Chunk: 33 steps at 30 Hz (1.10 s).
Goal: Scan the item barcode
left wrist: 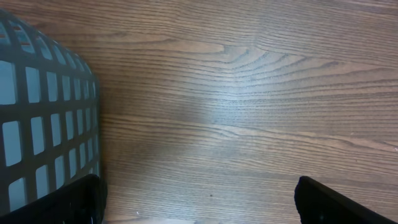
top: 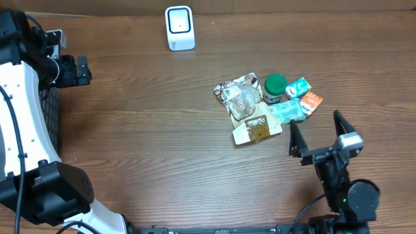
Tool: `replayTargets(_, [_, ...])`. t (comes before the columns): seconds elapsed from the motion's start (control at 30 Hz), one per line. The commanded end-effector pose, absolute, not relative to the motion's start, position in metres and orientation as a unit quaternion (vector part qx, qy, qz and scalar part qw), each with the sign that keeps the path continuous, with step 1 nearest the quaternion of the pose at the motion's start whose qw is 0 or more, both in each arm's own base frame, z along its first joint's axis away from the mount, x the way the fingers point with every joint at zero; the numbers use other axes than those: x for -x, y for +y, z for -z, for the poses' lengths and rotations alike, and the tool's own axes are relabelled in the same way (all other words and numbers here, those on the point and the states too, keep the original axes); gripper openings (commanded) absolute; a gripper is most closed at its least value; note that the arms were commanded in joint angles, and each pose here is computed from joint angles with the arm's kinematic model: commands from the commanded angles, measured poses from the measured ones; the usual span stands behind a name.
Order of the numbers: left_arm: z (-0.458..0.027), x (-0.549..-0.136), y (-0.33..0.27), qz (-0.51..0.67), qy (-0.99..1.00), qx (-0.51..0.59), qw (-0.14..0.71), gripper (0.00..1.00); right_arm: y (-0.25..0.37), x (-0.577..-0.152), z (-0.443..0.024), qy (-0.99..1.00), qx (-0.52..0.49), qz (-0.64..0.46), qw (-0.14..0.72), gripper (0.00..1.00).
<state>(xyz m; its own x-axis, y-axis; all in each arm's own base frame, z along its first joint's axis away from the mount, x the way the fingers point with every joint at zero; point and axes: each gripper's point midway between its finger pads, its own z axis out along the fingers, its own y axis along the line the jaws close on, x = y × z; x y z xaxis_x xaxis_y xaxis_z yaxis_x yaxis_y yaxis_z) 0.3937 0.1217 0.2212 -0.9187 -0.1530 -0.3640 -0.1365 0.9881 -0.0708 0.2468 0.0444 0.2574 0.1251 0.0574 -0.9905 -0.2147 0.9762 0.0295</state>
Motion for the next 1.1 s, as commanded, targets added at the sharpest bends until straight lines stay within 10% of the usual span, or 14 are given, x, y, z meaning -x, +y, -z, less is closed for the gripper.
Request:
replayTargets(0.0, [-0.223,-0.394,0.121,0.021,0.979,0.067,0.190,1.00,0.045,-0.243,-0.238,0.644,0.064,-0.093,0.757,1.00])
replayTargets(1.07, [-0.223,-0.394,0.121,0.021,0.979,0.067,0.190,1.00,0.046,-0.242,-0.172,0.711,0.039,-0.120,0.692,1.00])
